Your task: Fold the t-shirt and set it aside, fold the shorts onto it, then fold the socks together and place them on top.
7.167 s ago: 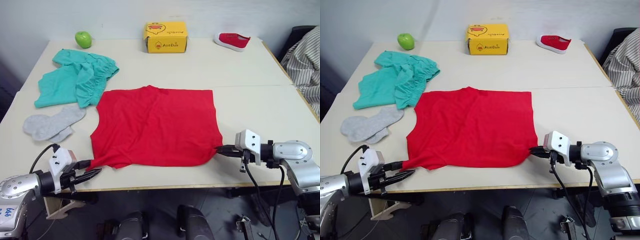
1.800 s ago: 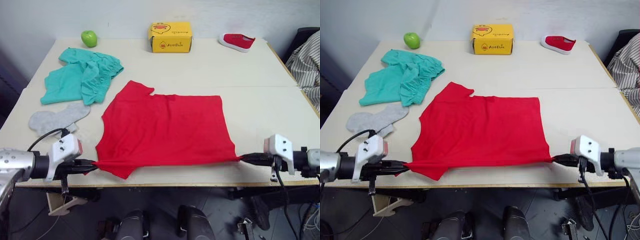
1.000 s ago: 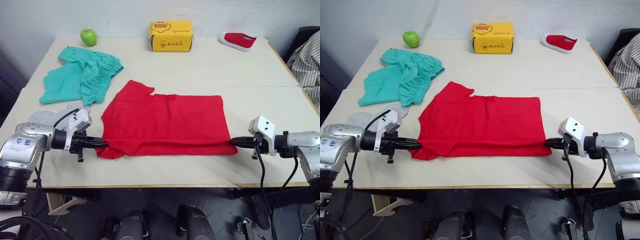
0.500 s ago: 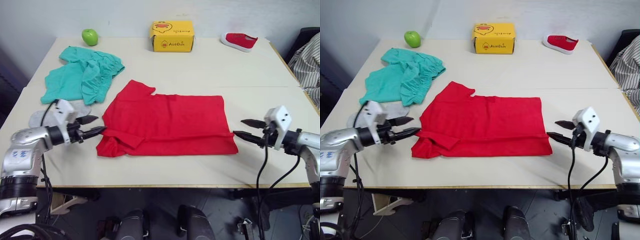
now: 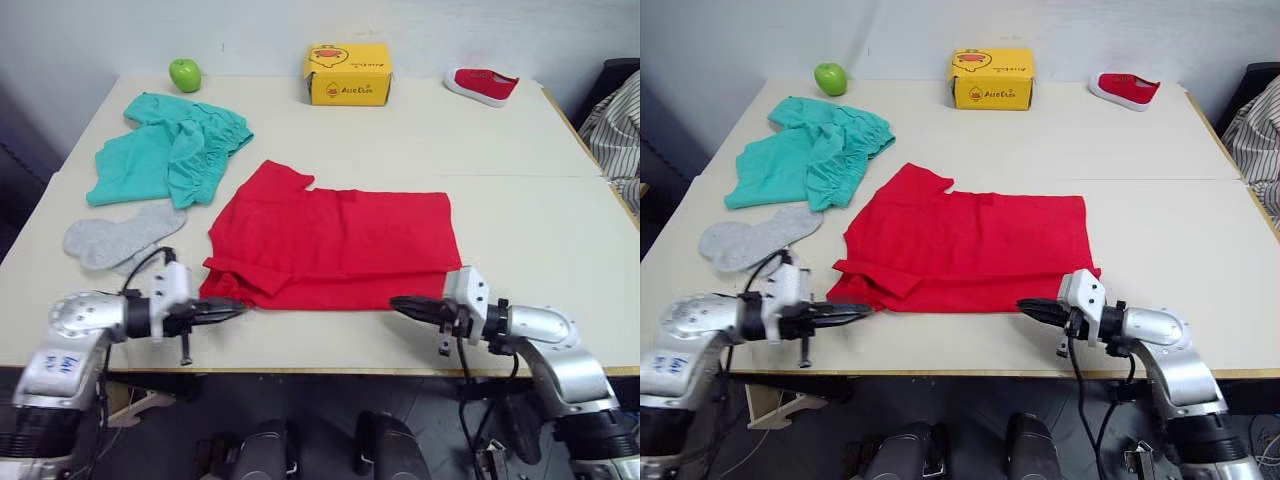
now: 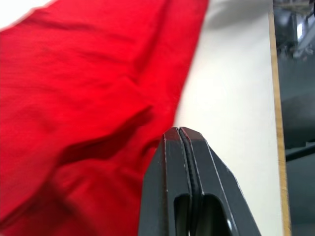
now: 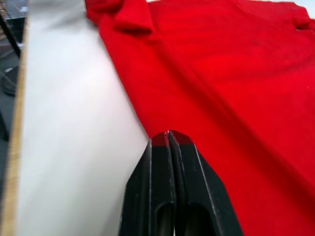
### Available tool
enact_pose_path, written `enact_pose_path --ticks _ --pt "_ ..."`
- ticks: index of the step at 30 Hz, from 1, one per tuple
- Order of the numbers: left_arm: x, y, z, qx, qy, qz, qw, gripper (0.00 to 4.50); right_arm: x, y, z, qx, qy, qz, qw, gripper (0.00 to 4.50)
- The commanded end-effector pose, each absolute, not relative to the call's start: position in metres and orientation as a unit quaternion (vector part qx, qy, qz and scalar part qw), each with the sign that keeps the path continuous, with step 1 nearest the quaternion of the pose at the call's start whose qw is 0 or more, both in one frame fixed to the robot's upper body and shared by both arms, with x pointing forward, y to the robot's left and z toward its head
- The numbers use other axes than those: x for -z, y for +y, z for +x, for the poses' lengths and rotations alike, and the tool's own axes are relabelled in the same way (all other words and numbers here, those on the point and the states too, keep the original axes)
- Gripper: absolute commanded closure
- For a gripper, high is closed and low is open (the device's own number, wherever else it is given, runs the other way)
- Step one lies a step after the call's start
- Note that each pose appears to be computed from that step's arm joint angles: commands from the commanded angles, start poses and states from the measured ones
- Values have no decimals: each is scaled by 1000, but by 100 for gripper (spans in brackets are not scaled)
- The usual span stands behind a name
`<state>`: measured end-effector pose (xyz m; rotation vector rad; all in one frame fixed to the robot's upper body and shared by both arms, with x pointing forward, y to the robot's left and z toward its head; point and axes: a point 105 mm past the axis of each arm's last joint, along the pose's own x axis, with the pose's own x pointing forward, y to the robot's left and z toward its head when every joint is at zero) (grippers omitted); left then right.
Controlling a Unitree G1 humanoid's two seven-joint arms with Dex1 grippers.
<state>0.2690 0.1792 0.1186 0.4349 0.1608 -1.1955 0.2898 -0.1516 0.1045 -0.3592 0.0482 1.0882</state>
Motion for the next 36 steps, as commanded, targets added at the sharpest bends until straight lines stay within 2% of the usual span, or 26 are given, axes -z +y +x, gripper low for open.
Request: enact_pose_path --ticks 1,9,14,18,23,27,30,33,36 --pt "-121 180 285 529 65 227 815 450 -103 -161 300 -492 10 -195 849 448" --pt "-117 183 317 481 49 243 841 450 -96 -175 312 -472 19 -193 860 448" --pt "-130 188 343 431 24 191 882 450 -100 -188 322 -444 26 -182 877 448" --pt "-133 202 364 365 14 199 909 450 -105 -200 331 -401 23 -167 900 448" --pt "-163 222 380 282 -50 133 949 450 -118 -219 342 -320 -6 -99 942 448" --pt "-174 235 372 276 -67 103 953 450 -117 -232 343 -282 -8 -75 957 448" --pt "-182 236 351 323 -70 95 939 450 -129 -225 341 -291 -35 -70 954 448" --pt "-177 219 312 420 -32 113 900 450 -144 -186 328 -354 -67 -66 930 448" --pt "-153 201 288 452 11 153 879 450 -134 -143 312 -405 -64 -81 909 448"
